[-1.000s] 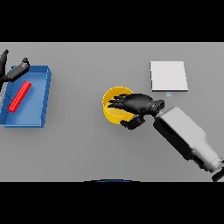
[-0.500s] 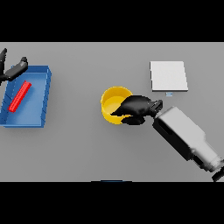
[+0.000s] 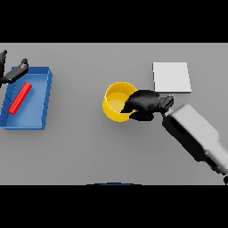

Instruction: Pick up the red beaker and tilt it to pour out 1 green nut into yellow bowl. Pick up the yellow bowl and place it on the metallic measuring scale.

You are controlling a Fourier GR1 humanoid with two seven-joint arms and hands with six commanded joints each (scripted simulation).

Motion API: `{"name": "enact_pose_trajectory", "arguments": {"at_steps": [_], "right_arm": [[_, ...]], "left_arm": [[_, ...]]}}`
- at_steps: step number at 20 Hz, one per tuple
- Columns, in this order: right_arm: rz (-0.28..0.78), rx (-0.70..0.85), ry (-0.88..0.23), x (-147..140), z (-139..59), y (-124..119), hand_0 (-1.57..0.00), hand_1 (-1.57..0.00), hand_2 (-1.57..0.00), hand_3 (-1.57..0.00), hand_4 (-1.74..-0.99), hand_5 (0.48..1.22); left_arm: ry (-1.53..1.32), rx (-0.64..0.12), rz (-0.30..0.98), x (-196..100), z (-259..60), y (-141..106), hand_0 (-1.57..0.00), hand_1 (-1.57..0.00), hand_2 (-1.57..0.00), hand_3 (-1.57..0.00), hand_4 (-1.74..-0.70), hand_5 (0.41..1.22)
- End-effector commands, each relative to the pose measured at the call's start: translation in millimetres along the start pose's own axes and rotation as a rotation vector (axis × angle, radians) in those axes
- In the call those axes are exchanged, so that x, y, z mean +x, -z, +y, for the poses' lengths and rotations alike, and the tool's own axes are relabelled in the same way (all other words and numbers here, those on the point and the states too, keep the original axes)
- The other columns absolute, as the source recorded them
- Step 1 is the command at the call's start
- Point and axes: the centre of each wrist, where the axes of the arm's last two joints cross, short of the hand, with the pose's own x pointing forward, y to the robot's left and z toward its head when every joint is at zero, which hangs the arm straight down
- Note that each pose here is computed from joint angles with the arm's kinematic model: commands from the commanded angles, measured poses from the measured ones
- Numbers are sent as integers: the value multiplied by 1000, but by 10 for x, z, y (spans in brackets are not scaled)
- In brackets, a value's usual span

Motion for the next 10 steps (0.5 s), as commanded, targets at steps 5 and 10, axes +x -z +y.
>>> {"name": "enact_pose_trajectory", "arguments": {"at_steps": [5,10], "right_arm": [[71,-10,-35,-70,-234,-107,-1560,-1546,-1556,-1361,-1724,1218],[136,-54,-45,-174,-399,-211,-1471,-1535,-1566,-1279,-1723,1220]], "left_arm": [[-18,12,-8,21,57,3,1,1,1,1,-798,737],[-9,10,-2,-1,90,14,1,1,1,1,-794,748]]}}
